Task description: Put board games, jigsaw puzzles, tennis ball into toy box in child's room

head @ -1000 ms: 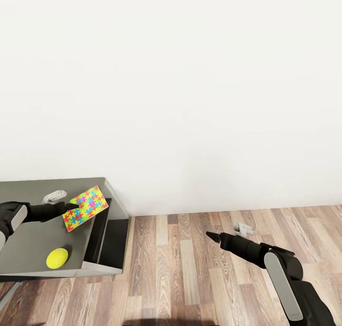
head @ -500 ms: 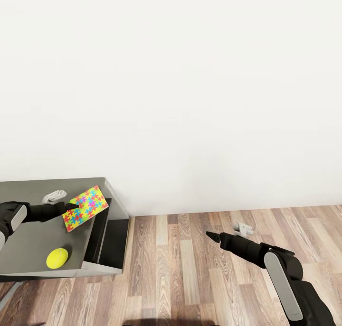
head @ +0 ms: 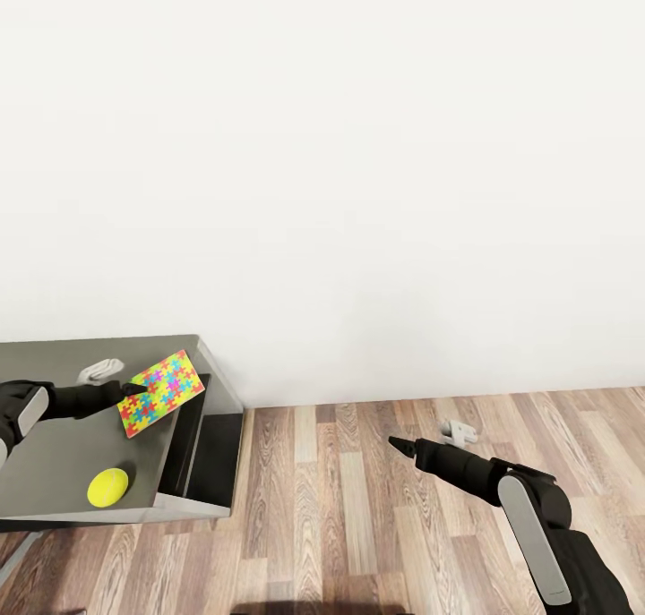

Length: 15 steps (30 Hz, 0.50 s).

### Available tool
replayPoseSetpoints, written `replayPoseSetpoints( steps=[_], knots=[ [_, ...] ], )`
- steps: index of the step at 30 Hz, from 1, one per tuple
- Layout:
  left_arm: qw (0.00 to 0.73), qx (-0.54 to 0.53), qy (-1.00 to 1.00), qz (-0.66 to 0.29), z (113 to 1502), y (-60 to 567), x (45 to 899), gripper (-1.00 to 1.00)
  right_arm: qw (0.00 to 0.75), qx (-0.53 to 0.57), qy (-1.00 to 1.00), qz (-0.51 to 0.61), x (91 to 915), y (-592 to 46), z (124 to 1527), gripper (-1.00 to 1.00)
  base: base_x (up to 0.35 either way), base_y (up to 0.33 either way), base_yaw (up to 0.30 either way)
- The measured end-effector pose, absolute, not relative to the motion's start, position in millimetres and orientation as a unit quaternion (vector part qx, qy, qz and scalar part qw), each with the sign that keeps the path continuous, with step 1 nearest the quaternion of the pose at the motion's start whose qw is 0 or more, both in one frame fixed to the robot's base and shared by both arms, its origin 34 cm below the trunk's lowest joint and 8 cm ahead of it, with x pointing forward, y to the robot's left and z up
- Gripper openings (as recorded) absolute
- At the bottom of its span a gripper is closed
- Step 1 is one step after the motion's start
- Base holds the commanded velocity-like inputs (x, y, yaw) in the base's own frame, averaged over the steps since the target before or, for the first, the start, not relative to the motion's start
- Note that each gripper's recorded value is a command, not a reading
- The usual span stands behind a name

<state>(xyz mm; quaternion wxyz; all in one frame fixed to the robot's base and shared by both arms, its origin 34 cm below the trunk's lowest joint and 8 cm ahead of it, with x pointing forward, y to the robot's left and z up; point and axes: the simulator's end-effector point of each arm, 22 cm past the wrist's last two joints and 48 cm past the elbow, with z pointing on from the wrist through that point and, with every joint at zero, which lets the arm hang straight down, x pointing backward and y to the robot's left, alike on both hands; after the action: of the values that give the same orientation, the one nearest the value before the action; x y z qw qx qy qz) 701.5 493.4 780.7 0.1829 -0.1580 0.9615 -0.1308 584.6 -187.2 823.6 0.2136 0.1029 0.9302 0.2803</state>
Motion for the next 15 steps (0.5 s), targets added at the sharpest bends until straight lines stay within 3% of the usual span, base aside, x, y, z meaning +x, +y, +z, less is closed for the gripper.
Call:
replayPoseSetpoints(
  steps=[15],
  knots=[
    [0.186,-0.159,0.961,-0.131,785.0,501.0,700.5,1.00,0.214,0.103,0.930,0.280,584.7,-187.1,823.7,1.00,0.000,0.000,0.000]
  ],
)
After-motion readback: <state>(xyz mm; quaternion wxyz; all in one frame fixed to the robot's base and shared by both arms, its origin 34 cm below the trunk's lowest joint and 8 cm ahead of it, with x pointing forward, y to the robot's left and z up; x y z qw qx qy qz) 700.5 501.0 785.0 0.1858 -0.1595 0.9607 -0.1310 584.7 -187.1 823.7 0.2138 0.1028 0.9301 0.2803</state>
